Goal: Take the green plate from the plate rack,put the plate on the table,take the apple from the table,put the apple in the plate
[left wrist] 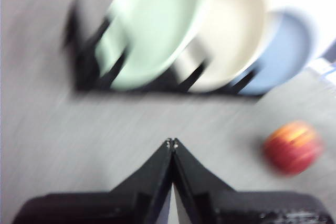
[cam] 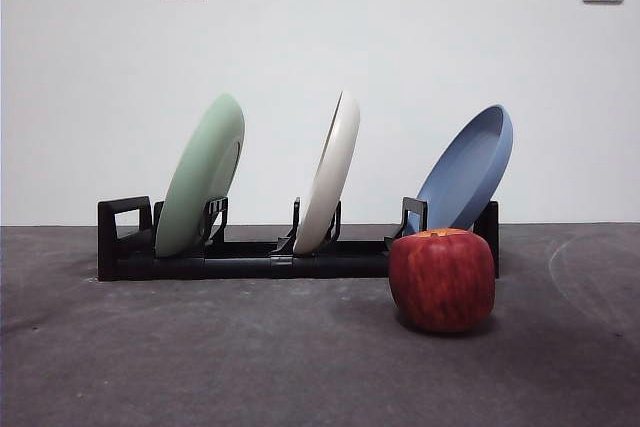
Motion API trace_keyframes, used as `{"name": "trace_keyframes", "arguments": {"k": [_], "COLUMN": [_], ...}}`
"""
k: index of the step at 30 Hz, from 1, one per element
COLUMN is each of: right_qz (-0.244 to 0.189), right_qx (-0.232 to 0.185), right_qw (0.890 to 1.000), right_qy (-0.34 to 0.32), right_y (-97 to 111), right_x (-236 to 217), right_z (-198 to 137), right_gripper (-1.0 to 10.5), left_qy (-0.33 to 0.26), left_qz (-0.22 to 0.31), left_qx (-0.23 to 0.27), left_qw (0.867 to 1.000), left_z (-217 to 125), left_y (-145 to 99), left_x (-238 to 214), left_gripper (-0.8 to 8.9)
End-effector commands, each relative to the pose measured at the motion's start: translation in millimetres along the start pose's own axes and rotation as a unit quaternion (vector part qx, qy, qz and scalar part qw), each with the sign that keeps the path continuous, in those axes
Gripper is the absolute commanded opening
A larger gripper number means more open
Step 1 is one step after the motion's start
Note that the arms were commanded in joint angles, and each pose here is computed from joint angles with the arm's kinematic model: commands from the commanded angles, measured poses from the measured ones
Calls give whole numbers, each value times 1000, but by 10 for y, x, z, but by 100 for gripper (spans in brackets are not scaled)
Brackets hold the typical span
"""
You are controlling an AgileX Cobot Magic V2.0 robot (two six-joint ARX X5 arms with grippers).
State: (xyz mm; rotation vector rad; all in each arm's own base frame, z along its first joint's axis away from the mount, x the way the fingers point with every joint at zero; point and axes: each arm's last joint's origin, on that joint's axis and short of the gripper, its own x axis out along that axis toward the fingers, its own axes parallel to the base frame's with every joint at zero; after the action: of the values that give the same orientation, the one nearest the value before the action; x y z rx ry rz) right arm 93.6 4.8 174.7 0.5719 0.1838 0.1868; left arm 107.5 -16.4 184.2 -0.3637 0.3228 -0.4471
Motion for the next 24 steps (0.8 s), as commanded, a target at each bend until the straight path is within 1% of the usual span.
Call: {"name": "trace_keyframes", "arguments": {"k": [1,3,6,9,12,17,19,22,24], "right_qz": [24,31,55,85,123,202,231,257,263], "right_qx": [11,5,-18,-22,-29,-41,-43,-45,-57], "right_qw": [1000,999,998,996,992,976,968,959,954], "right_qy": [-9,-11,-8,6,26,68,87,114,132], "right_y": [138,223,389,560,724,986,1080,1225,1312], "right_x": [-37,-52,-65,-41,19,170,247,331,386], "right_z": [185,309,545,795,1043,1450,1602,1771,1835], "right_gripper": [-11,-11,-11,-11,-11,-11,-11,-3,-2], "left_qy": [-22,-28,-26,-13,14,67,91,113,123], "left_qz": [-23,-31,-33,-32,-49,-84,-116,-173,-191], "left_qx": [-1,4,4,-2,-6,-28,-36,-25,-18], "left_qw": [1000,999,999,999,999,994,988,978,974], "left_z": [287,464,748,1011,1246,1608,1744,1923,2016], "left_y": [-124,-198,-311,-405,-495,-618,-671,-758,-808], "left_x": [-46,-69,-100,-110,-106,-60,-32,9,36], "left_gripper": [-5,-5,-5,-5,-4,-4,-4,-4,-4]}}
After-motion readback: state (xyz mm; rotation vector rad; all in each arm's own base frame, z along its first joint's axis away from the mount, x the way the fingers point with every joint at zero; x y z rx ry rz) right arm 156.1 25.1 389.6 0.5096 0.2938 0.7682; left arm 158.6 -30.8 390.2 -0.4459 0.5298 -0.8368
